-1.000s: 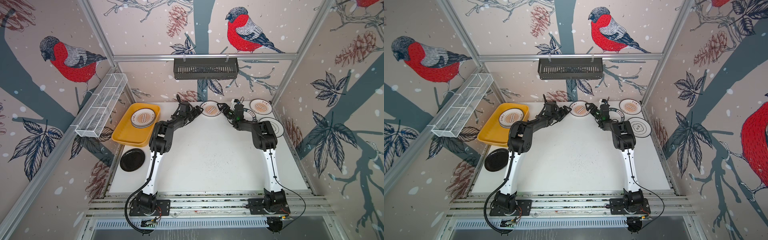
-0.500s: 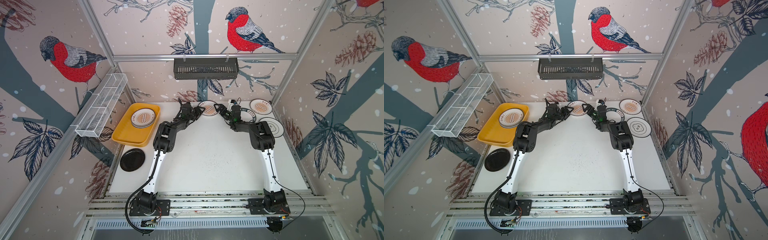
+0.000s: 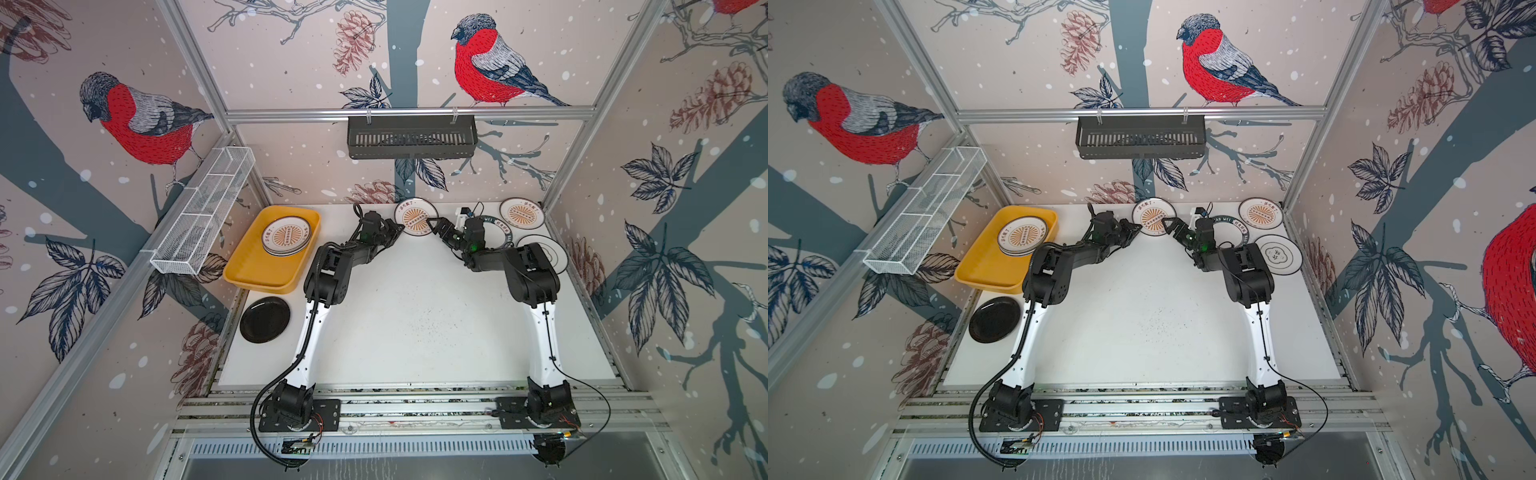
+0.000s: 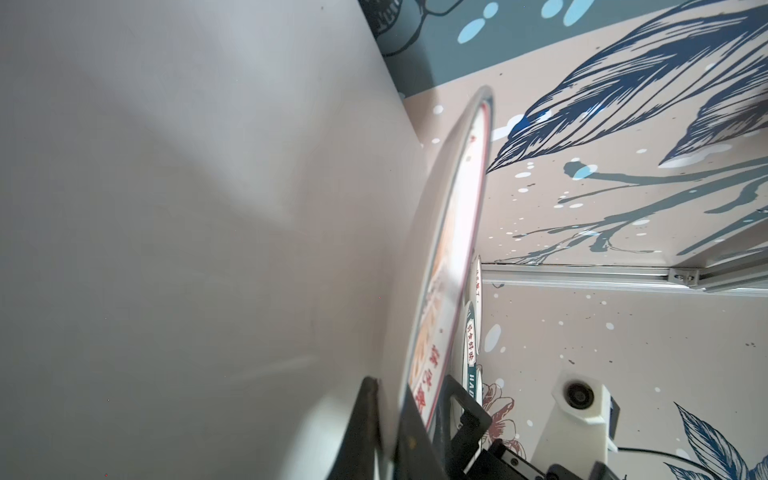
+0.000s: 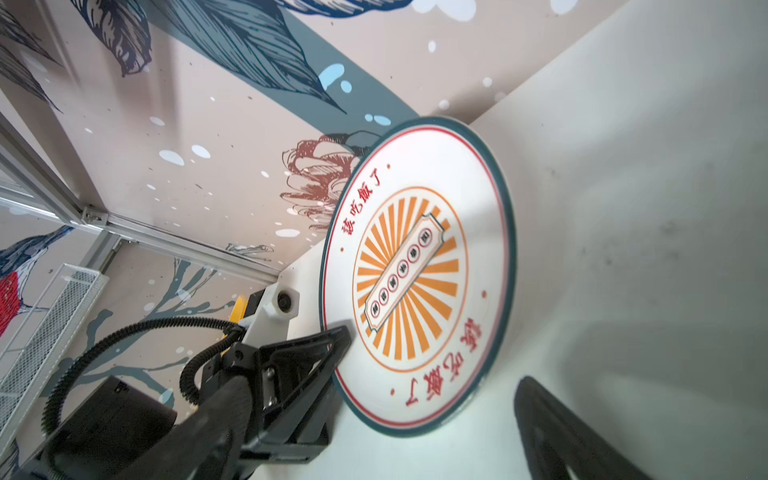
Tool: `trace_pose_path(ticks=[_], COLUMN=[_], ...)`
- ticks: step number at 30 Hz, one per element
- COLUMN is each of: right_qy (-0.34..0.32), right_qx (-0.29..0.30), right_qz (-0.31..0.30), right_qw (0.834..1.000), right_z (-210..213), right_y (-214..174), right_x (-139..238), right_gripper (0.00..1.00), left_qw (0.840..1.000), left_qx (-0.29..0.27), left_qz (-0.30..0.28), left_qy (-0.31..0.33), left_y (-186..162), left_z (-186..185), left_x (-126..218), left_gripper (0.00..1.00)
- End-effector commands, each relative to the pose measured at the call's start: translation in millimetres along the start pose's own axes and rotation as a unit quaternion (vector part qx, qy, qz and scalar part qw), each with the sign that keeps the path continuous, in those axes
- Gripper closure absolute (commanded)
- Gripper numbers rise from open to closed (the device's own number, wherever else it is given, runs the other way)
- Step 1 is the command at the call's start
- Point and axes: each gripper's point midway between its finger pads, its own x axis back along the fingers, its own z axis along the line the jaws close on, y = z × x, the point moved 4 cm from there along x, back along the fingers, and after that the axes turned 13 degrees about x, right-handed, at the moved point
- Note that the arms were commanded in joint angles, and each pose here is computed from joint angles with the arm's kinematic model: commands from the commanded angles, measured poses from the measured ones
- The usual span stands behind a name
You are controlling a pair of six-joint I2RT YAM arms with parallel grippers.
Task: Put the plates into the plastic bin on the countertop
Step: 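Grasp the sunburst plate rim with the left gripper beside the right gripper, then carry the sunburst plate with the left gripper to the bin while right gripper withdraws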
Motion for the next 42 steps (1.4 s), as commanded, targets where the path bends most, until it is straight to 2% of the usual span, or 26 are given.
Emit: trace_pose_path(ticks=[1, 5, 12, 17, 21, 30, 42], right_qy=[0.034, 0.034, 0.003, -0.033, -0.033, -0.011, -0.019], right_qx=[0.040, 0.069, 0.128, 0.194, 0.209, 0.249, 0.264], right_qz=[-0.034, -0.032, -0.026, -0.021, -0.043, -0.095, -0.114], right_qw=[0.998, 0.997, 0.991, 0.980, 0.976, 0.964, 0.958], right_z=[35, 65, 129, 179, 210, 263, 280], right_y=[26, 32, 20, 10, 10, 2, -16], right_x=[20, 52, 112, 141, 164, 201, 211], right_gripper=[0.00, 0.01, 0.01, 0.01, 0.01, 0.00, 0.01], left_qw=[1.000, 1.000, 0.999, 0.999, 0.999, 0.995, 0.979], left_qx=[-0.001, -0.015, -0.033, -0.029, -0.020, -0.036, -0.009], left_qz=[-0.002, 0.003, 0.007, -0.006, -0.029, -0.091, -0.201], left_qy=[0.009, -0.015, -0.038, -0.041, -0.032, 0.001, 0.015], left_y=[-4, -15, -34, -44, -43, -21, 40], left_z=[-3, -21, -46, -46, -41, -51, -40], left_x=[10, 34, 100, 158, 200, 272, 364], left_gripper=[0.94, 0.96, 0.99, 1.00, 1.00, 1.00, 1.00])
